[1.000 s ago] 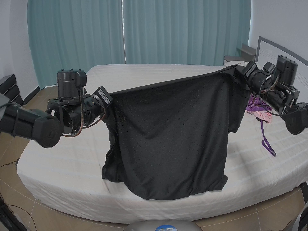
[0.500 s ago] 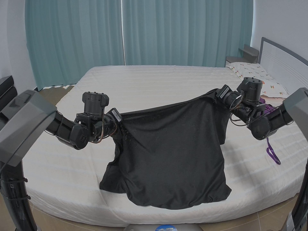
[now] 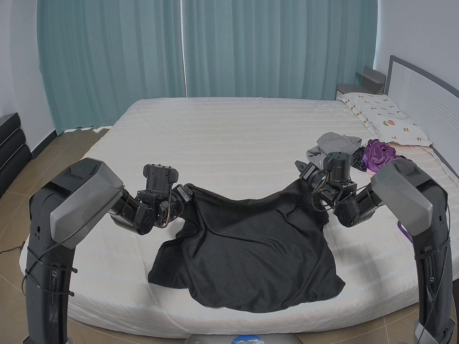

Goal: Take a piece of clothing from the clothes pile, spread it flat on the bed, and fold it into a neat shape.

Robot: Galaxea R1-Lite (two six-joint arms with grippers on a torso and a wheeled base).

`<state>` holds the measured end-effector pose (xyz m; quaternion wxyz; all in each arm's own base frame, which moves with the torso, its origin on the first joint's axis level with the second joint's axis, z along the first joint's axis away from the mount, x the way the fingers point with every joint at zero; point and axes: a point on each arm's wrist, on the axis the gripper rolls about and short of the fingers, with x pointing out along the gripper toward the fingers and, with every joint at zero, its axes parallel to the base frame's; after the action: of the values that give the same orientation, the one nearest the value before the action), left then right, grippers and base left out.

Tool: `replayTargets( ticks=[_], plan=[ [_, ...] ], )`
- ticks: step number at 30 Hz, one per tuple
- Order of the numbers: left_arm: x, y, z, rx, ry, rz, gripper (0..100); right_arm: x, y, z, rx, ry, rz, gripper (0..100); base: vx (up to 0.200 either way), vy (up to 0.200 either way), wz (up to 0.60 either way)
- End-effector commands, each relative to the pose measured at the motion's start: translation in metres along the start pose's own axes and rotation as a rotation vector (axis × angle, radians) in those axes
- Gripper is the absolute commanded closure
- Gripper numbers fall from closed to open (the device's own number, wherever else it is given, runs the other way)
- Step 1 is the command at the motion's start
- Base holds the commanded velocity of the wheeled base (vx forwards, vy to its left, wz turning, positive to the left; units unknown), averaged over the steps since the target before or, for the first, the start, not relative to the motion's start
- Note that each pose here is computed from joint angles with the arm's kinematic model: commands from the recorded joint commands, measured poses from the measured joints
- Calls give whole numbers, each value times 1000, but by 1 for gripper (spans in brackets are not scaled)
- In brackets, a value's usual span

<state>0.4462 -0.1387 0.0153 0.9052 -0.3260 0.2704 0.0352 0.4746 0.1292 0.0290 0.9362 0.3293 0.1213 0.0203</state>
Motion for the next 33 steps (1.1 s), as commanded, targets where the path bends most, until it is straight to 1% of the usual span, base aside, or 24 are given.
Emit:
replayTargets(
  ticks=[1, 2, 4, 6, 8, 11, 12, 13, 14, 15, 16, 17, 18, 19, 21, 24, 25, 27, 28, 31, 33],
  plan=[
    [23, 22, -19, 5, 16, 74, 0, 21, -35, -36, -12, 25, -87, 0, 0, 0, 0],
    [25, 24, -16, 1, -4, 87, 0, 23, -35, -34, -6, -1, -93, 0, 0, 0, 0],
    [27, 24, -5, -14, -59, 104, 0, 30, -36, -22, 7, -88, -128, 0, 0, 0, 0],
    [28, 26, 3, -34, -98, 115, 0, 34, -33, -14, 18, -153, -141, 0, 0, 0, 0],
    [28, 26, 8, -53, -113, 116, 0, 33, -32, -9, 25, -170, -144, 0, 0, 0, 0],
    [25, 29, 9, -52, -99, 128, 0, 26, -35, -7, 27, -151, -160, 0, 0, 0, 0],
    [23, 31, 7, -46, -75, 137, 0, 21, -36, -8, 25, -131, -165, 0, 0, 0, 0],
    [23, 31, 7, -46, -75, 137, 0, 21, -36, -8, 25, -131, -165, 0, 0, 0, 0],
    [18, 34, 4, -33, -27, 152, 0, 12, -38, -8, 33, -91, -159, 0, 0, 0, 0],
    [11, 33, 6, -30, 13, 149, 0, 4, -37, -7, 51, -58, -150, 0, 0, 0, 0],
    [11, 33, 6, -30, 13, 149, 0, 4, -37, -7, 51, -58, -150, 0, 0, 0, 0],
    [4, 32, 8, -34, 53, 131, 0, -5, -35, -4, 73, -28, -137, 0, 0, 0, 0],
    [-5, 30, 18, -47, 75, 95, 0, -16, -33, -2, 99, 11, -119, 0, 0, 0, 0],
    [-10, 28, 25, -57, 74, 70, 0, -22, -31, 0, 111, 34, -108, 0, 0, 0, 0],
    [-15, 25, 39, -73, 40, 51, 0, -34, -29, 0, 126, 72, -97, 0, 0, 0, 0],
    [-20, 25, 54, -166, -32, 57, 0, -49, -29, -2, 132, 127, -95, 0, 0, 0, 0],
    [-21, 25, 53, -192, -32, 62, 0, -53, -30, -3, 132, 148, -94, 0, 0, 0, 0],
    [-23, 28, 52, -197, -19, 72, 0, -58, -32, -6, 131, 178, -92, 0, 0, 0, 0],
    [-25, 32, 48, -192, -2, 84, 0, -62, -32, -10, 131, 199, -88, 0, 0, 0, 0],
    [-27, 38, 42, -199, 49, 80, 0, -68, -33, -16, 136, 219, -95, 0, 0, 0, 0],
    [-29, 46, 31, -196, 92, 92, 0, -73, -36, -21, 141, 239, -106, 0, 0, 0, 0]
  ],
)
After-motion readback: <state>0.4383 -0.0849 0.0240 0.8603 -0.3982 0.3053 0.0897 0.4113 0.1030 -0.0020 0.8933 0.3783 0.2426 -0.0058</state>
